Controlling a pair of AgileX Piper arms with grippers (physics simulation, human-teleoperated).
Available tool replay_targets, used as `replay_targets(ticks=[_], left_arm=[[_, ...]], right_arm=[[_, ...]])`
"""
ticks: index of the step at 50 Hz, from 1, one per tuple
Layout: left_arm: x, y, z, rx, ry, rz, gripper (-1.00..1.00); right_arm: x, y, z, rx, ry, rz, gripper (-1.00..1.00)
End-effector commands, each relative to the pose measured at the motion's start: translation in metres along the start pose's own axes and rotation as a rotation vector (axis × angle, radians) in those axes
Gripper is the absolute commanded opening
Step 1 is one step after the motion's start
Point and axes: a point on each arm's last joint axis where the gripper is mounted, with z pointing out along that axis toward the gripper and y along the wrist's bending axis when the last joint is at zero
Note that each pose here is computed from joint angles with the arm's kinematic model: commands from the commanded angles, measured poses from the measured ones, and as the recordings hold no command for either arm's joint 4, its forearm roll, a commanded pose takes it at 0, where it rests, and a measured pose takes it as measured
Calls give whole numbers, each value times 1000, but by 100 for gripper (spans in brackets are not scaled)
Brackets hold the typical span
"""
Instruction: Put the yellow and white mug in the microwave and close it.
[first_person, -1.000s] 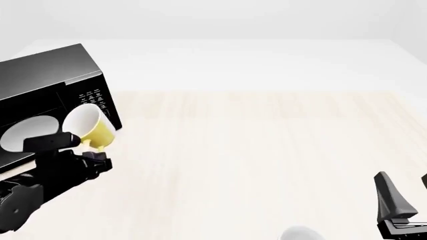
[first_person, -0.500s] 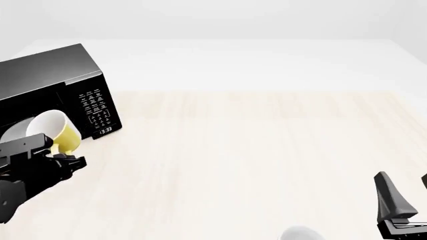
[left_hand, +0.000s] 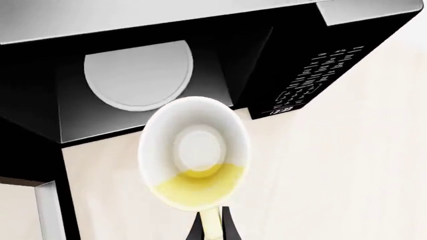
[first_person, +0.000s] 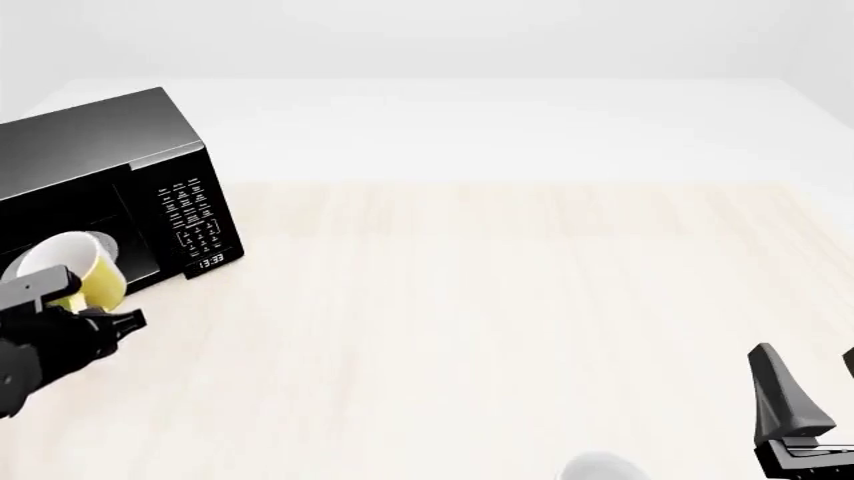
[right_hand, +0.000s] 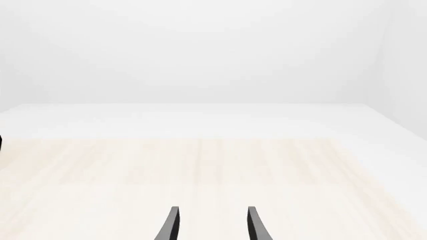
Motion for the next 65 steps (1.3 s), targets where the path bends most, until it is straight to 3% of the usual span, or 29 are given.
replay_targets(ticks=[1, 17, 65], left_arm=[[-8, 6, 16, -23, 9, -2, -100], [-15, 26, 31, -83, 17, -37, -100], [-46, 31, 59, -95, 12, -91, -100]], right_arm=[[0, 0, 0, 0, 0, -1, 100], [0, 0, 0, 0, 0, -1, 100], [0, 0, 0, 0, 0, -1, 100]])
